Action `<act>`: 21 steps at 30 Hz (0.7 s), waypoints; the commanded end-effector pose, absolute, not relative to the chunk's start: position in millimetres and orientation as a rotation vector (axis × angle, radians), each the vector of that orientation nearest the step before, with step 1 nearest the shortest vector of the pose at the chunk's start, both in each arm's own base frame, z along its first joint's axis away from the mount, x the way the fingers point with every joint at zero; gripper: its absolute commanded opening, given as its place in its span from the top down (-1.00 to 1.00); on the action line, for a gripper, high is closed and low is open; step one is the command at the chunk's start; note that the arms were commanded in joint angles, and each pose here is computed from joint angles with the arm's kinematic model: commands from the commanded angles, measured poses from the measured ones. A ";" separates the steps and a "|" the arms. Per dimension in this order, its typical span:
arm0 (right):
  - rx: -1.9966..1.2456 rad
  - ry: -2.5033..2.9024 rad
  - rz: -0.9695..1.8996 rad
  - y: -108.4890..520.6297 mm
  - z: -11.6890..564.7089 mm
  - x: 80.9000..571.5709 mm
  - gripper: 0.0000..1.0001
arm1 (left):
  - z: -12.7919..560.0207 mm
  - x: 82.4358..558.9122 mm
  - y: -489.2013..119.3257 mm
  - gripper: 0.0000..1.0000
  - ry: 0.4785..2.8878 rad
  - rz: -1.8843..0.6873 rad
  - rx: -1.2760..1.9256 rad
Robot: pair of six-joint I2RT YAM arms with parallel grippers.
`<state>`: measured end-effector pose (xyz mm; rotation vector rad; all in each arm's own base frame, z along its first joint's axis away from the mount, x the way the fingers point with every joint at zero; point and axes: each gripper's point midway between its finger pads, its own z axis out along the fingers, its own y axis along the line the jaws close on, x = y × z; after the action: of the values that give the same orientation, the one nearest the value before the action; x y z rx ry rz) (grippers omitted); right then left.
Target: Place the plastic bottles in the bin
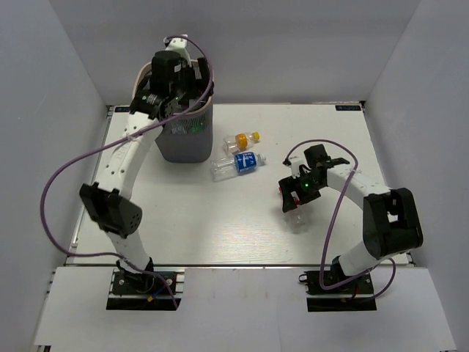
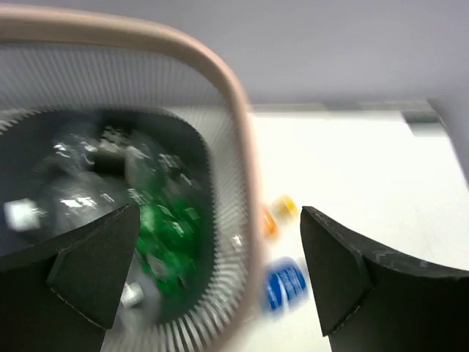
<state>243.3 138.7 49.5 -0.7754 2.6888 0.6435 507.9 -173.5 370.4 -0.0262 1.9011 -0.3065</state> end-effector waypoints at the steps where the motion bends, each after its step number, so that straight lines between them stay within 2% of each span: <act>1: -0.788 2.690 0.457 130.2 44.0 259.6 -0.76 | 426.1 439.3 -214.6 -1.00 1.740 -0.569 0.294; 4: -0.822 2.717 0.411 128.5 36.2 256.5 -0.44 | 395.0 394.6 -236.8 -1.00 1.744 -0.704 0.469; 5: -0.825 2.712 0.435 131.6 37.9 256.9 -0.26 | 383.7 377.1 -249.2 -1.00 1.746 -0.785 0.541; 6: -0.838 2.691 0.449 134.5 43.8 259.8 0.20 | 352.6 367.7 -250.0 -1.00 1.808 -0.813 0.560; 8: -0.859 2.628 0.538 145.9 61.1 264.1 0.51 | 338.0 335.6 -262.6 -1.00 1.808 -0.884 0.666; 9: -0.883 2.555 0.542 150.8 77.6 274.4 0.68 | 306.1 324.5 -261.8 -1.00 1.887 -0.890 0.682; 17: -0.941 1.979 0.580 207.5 241.6 374.1 0.81 | 180.1 245.8 -248.7 -1.00 2.142 -0.858 0.801; 21: -0.943 1.688 0.681 248.7 333.7 410.2 0.86 | 141.2 231.0 -235.5 -1.00 2.234 -0.785 0.780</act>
<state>392.1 213.6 274.0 -0.9026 1.9255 0.5772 231.5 -239.7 133.0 0.7729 2.3018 -0.8320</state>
